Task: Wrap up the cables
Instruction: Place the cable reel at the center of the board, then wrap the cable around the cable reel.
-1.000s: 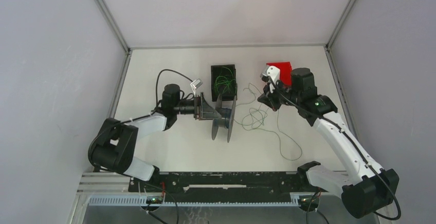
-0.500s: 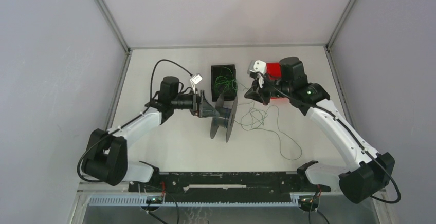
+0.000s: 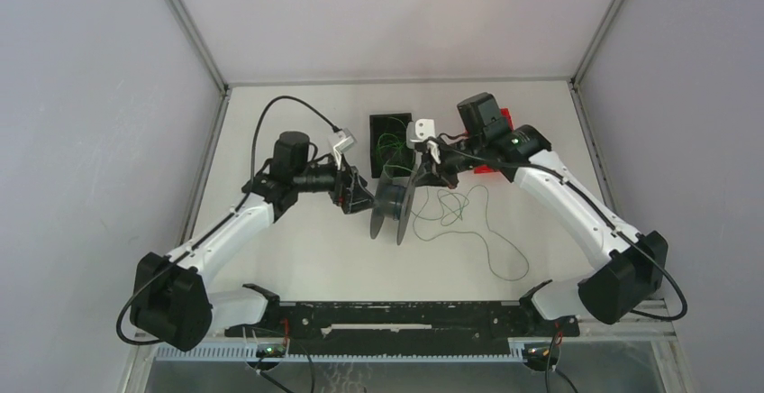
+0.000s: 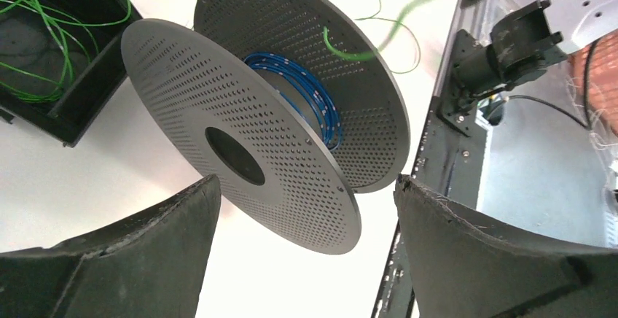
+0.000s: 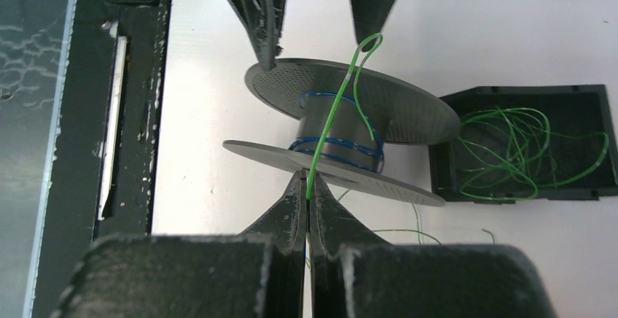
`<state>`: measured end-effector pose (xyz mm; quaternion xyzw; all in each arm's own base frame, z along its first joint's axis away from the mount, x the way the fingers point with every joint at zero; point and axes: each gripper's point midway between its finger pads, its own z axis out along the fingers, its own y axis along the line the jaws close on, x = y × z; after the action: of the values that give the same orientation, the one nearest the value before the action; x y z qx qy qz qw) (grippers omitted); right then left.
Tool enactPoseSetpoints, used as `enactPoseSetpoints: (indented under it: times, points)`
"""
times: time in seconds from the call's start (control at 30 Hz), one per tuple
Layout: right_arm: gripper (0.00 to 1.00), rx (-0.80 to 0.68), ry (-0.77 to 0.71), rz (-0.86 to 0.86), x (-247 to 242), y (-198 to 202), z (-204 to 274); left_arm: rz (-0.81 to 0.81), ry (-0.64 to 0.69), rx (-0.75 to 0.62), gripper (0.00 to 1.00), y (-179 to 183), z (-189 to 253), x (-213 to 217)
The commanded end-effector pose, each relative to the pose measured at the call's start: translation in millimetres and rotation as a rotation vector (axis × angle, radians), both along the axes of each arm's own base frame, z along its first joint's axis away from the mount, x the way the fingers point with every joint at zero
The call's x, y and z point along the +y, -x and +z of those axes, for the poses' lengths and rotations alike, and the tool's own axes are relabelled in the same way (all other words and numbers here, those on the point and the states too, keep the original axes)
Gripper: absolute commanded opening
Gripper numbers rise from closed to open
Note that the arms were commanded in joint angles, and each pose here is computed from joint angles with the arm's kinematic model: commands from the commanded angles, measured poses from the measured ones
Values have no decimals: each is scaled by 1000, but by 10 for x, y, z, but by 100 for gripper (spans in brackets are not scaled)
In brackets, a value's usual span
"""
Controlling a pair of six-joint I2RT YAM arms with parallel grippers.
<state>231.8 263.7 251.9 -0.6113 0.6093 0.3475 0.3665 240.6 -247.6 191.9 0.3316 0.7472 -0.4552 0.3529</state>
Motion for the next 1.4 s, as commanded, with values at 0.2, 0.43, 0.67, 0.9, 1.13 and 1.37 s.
enactPoseSetpoints:
  times: [0.2, 0.43, 0.67, 0.9, 1.13, 1.37]
  points:
    - [0, -49, 47, 103, 135, -21, -14, 53, -74, -240, 91, -169, 161, -50]
    - [0, 16, 86, 94, 130, -30, -193, 88, -102, -262, 83, -182, 47, -65]
    - [0, 60, 81, 73, 154, -30, -270, 117, -132, -292, 77, -236, 39, -13]
    - [0, 77, 74, 23, 160, -71, -280, 145, -183, -330, 75, -304, 45, 68]
    - [0, 72, 69, -4, 135, -134, -285, 46, -168, -362, 83, -173, 103, 16]
    - [0, 107, 24, 9, 162, -125, -259, 16, -112, -389, 87, -148, 164, -60]
